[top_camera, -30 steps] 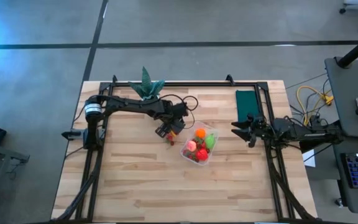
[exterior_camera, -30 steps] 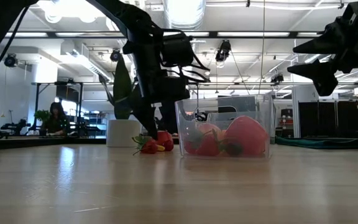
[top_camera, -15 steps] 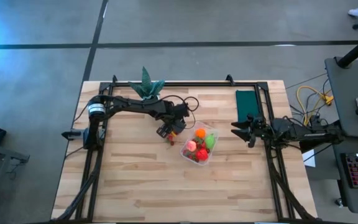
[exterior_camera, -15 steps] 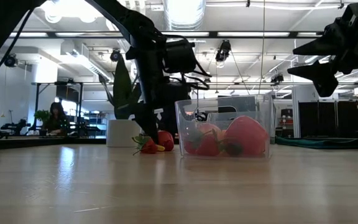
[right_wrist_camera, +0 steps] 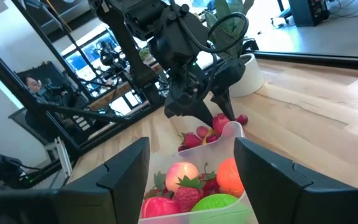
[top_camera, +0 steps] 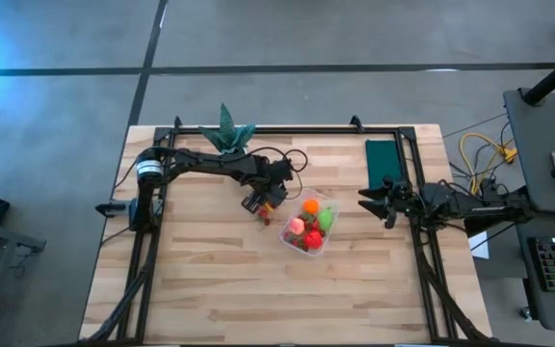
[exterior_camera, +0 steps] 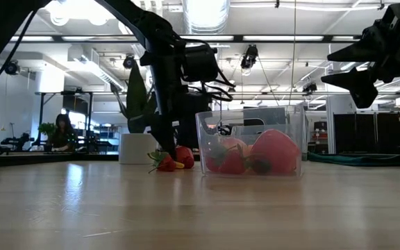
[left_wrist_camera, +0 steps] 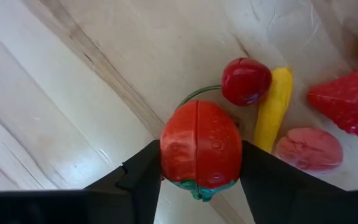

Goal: Pick and placing Produce into tupperware
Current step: Put the red strawberry into the container

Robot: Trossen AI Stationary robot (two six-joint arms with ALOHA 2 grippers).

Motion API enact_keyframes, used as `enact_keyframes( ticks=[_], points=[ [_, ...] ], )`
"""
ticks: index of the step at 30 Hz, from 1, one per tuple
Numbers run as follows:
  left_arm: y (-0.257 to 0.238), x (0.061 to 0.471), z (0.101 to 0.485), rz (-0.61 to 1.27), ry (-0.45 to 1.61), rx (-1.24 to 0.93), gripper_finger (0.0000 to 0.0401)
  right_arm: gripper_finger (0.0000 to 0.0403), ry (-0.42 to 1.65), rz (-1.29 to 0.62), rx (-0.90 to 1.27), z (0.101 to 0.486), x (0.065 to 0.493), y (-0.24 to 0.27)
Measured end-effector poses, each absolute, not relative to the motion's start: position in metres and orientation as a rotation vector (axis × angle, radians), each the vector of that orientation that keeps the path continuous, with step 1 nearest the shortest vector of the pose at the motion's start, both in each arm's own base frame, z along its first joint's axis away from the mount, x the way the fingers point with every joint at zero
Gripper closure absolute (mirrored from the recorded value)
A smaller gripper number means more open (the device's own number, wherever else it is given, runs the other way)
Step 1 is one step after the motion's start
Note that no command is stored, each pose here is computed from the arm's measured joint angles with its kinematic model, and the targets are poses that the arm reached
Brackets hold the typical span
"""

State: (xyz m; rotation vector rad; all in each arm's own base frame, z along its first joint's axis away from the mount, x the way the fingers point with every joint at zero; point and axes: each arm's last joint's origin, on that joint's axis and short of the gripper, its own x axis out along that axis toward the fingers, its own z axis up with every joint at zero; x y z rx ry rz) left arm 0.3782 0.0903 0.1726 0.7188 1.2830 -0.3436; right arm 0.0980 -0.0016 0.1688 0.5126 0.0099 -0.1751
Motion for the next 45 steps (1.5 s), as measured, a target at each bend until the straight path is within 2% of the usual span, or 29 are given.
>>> enact_keyframes(
  ticks=[7, 14, 21, 29, 37, 40, 45],
  points=[
    [0.092, 0.382, 0.181, -0.284, 1.283, 0.729, 0.0225, 0.0177, 0.01, -0.175, 0.512, 0.169, 0.098, -0.002],
    [0.083, 0.389, 0.226, -0.199, 1.179, 0.71, 0.0222, 0.0177, 0.01, -0.175, 0.513, 0.169, 0.098, -0.002],
    [0.047, 0.401, 0.262, -0.353, 0.927, 0.504, 0.0221, 0.0177, 0.009, -0.175, 0.513, 0.169, 0.098, -0.002],
    [0.005, 0.416, 0.262, -0.389, 0.786, 0.487, 0.0221, 0.0177, 0.01, -0.175, 0.513, 0.169, 0.098, -0.002],
    [-0.012, 0.424, 0.255, -0.251, 0.798, 0.35, 0.0218, 0.0177, 0.009, -0.175, 0.513, 0.169, 0.098, -0.002],
    [-0.011, 0.424, 0.254, -0.19, 0.821, 0.291, 0.0199, 0.0177, 0.011, -0.175, 0.513, 0.169, 0.098, -0.002],
    [-0.009, 0.425, 0.258, -0.1, 0.819, 0.304, 0.014, 0.0177, 0.01, -0.175, 0.513, 0.169, 0.098, -0.002]
  ],
)
